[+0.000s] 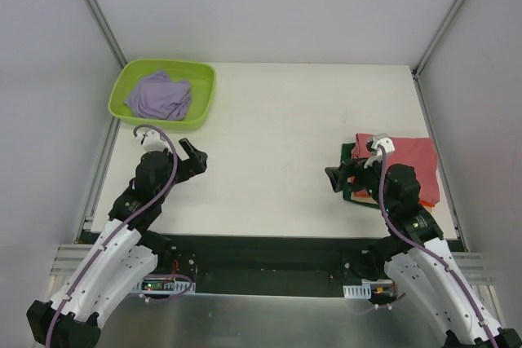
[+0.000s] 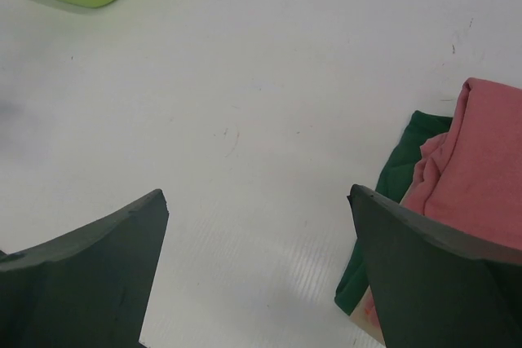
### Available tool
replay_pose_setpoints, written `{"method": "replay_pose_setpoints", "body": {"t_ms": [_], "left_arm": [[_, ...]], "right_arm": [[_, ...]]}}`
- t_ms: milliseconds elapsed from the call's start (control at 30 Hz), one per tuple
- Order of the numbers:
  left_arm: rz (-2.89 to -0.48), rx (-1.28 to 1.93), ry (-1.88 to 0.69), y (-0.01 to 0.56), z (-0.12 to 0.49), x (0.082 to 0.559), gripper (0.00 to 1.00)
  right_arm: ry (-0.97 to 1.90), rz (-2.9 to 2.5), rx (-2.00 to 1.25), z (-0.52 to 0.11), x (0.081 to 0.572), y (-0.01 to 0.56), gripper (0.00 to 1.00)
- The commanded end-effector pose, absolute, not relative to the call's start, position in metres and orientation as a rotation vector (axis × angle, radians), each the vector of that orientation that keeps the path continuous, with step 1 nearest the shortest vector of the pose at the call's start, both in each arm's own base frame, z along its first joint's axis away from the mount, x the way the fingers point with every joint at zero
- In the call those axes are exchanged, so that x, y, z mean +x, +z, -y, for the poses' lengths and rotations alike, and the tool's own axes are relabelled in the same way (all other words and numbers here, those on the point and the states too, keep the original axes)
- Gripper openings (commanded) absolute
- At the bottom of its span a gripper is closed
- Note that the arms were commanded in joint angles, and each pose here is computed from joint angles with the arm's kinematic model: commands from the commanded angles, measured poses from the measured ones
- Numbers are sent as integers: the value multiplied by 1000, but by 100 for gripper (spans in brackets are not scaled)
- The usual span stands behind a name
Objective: Fold and stack the t-shirts
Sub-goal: Grab crumpled tshirt from bin with the left arm
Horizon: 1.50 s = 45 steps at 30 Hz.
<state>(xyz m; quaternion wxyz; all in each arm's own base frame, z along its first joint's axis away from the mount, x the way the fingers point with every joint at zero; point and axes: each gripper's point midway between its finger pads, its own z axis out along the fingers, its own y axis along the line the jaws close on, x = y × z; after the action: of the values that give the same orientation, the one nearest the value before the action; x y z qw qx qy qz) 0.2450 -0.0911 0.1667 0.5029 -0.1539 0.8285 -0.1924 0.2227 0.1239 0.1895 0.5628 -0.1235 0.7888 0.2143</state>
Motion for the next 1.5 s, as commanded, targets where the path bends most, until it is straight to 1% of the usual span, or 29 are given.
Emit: {"method": "replay_pose_setpoints", "body": {"t_ms": [0,100,167,233,400,533,633,800,967,1000,1167,1333,1367,1433,1467], "left_arm": [[-1931,-465,-424,186,80,255,99],[-1965,-464,-346,182,78,270,99],[-1997,-510,-267,176,70,285,99],[-2001,-554,-244,180,63,302,99],[-1946,-557,-198,219,44,364,99],[-1955,-622,-185,227,19,415,99],[-1971,-599,-90,227,0,457,99],[-2017,-620,49,204,-30,514,99],[-2138,-588,125,144,-53,554,99],[-2178,-595,134,128,-54,557,98],[-2304,-630,53,84,-51,569,97],[-2386,-623,32,65,-52,580,95],[-2394,-611,42,62,-52,582,89],[-2412,-640,61,55,-58,581,73],[-2414,-653,54,54,-61,581,63]], "right_arm": [[551,-1783,-268,-129,225,205,96],[543,-1747,-183,-122,229,208,96],[536,-1741,-79,-114,231,205,96],[517,-1725,13,-104,233,203,96],[516,-1672,-83,-108,229,204,96],[542,-1704,-160,-118,227,198,96],[543,-1742,-189,-122,229,193,96],[528,-1779,-211,-123,230,187,96],[504,-1781,-204,-120,232,185,96],[500,-1782,-203,-119,232,185,96],[487,-1789,-204,-118,234,183,96],[488,-1798,-218,-120,235,183,96],[487,-1797,-217,-120,235,183,96],[472,-1794,-205,-117,236,184,96],[469,-1786,-204,-116,235,186,96]]}}
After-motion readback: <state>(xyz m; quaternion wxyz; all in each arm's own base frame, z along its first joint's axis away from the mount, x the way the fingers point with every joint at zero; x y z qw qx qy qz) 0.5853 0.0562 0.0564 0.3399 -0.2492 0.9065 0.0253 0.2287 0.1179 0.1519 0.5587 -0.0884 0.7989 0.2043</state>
